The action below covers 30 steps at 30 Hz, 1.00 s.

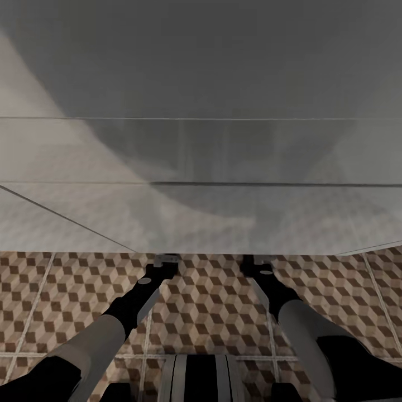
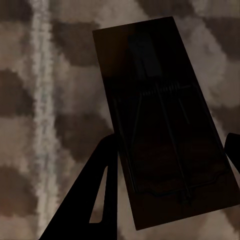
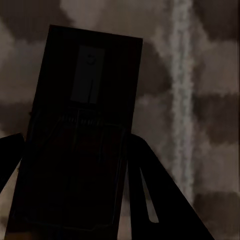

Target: Take the four mousetraps from the cabinet in the bathroom and place them on the bathroom floor. Make sure all four end up on the same floor surface, and ensure that at least two of them are either under or directly next to the same bathroom sink.

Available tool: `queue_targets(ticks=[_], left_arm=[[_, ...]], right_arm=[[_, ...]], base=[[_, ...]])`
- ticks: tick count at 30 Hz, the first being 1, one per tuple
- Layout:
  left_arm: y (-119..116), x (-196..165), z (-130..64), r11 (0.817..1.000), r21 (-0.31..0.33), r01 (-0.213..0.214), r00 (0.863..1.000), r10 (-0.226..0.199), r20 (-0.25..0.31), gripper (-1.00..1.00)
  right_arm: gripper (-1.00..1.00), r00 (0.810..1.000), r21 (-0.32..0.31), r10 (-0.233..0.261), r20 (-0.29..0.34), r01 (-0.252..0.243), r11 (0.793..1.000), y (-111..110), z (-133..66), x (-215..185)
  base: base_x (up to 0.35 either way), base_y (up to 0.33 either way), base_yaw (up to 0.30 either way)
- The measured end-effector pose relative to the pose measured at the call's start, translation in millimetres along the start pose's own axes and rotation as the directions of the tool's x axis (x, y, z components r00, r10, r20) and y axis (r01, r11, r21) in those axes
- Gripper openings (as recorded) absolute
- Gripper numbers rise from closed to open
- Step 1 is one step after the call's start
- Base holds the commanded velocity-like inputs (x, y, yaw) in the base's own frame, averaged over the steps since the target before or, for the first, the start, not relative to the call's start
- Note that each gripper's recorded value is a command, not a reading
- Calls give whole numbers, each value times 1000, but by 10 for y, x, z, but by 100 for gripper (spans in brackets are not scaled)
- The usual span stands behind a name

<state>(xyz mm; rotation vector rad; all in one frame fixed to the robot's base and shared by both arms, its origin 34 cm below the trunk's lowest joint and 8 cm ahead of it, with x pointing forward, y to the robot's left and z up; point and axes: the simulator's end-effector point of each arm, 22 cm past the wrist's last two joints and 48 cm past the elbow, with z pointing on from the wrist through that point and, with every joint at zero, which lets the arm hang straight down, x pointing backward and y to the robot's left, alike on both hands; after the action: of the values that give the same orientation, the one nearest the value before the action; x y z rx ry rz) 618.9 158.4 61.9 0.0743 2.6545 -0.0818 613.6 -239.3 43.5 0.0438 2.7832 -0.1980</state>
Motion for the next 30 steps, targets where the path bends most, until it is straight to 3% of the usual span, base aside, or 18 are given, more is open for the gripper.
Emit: queue_targets(ticks=[15, 20, 30], left_arm=[[2, -27, 5, 1000, 0, 1, 1000, -1, 3, -100], [14, -209, 47, 1000, -4, -2, 1000, 2, 20, -100], [-200, -618, 104, 1000, 19, -6, 998, 5, 58, -100]], right_arm=[[-100, 1000, -12, 8, -19, -8, 1000, -3, 42, -118], [-100, 1000, -11, 8, -20, -9, 1000, -6, 45, -132], [-100, 1000, -10, 18, -21, -18, 1000, -20, 48, -140]], base=[[0, 0, 0], [0, 0, 0], [0, 0, 0]])
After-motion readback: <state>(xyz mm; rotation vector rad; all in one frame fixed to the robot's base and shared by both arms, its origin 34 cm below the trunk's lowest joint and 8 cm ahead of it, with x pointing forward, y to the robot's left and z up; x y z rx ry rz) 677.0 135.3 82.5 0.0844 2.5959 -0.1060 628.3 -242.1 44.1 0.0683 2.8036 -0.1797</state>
